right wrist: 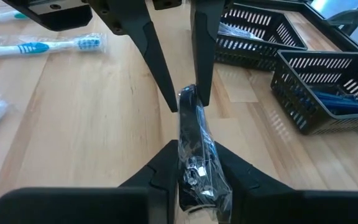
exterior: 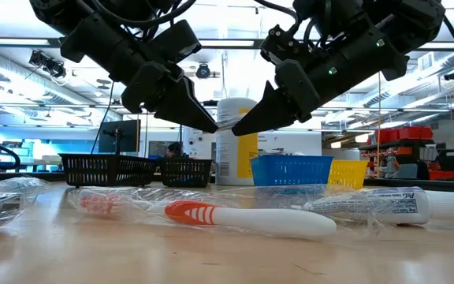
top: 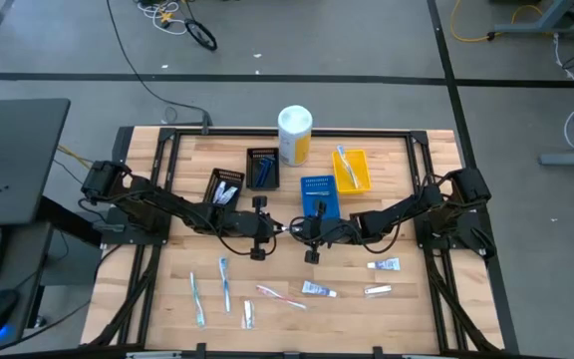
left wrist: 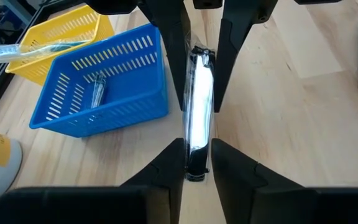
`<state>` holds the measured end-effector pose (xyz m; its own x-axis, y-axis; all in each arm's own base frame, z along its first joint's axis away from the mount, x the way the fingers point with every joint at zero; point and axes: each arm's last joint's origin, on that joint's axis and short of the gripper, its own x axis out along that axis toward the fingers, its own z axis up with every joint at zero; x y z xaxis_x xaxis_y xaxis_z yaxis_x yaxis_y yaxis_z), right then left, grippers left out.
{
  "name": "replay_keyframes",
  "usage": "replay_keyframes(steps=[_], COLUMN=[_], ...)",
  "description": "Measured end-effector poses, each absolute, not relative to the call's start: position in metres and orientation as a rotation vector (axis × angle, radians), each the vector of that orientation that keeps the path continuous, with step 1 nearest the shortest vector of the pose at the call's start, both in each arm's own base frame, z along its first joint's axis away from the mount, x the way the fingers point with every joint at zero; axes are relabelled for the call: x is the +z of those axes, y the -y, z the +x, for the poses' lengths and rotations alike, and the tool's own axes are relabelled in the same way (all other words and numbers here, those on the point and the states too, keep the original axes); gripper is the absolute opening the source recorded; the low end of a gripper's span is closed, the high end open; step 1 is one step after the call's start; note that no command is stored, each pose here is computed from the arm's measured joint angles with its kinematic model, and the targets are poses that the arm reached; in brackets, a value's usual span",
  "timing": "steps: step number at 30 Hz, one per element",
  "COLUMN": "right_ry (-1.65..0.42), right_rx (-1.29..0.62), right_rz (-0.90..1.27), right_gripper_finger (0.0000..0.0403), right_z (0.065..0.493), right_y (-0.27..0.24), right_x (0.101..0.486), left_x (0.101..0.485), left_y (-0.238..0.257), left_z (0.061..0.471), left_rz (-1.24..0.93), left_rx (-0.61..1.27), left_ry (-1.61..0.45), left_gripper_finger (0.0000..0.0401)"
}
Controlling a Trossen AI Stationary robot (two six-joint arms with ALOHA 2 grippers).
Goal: Pick & Place Travel size toiletries
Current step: Put the silver nail cutter into the blue bin
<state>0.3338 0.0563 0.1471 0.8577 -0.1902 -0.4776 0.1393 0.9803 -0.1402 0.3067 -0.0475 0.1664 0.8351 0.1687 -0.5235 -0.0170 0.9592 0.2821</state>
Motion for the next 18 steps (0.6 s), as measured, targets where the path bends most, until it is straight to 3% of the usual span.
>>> replay_keyframes(steps=[10, 18], right_ry=[-0.505, -0.502], right_rx=[-0.207, -0.514], right_rz=[-0.076, -0.079], right_gripper_finger=[0.0073, 0.0073], right_z=[0.3337, 0.3285], right_y=[-0.0555, -0.0469], right_x=[0.1472, 0.1445], left_x=[0.1664, 0.1685], left_y=[0.0471, 0.0388], left_z=[0.3066, 0.3046], left_rz=[0.240, 0.317], left_rx=[0.129, 0.423], left_ry=[-0.575, -0.565], left_gripper_finger=[0.0133, 0.0171])
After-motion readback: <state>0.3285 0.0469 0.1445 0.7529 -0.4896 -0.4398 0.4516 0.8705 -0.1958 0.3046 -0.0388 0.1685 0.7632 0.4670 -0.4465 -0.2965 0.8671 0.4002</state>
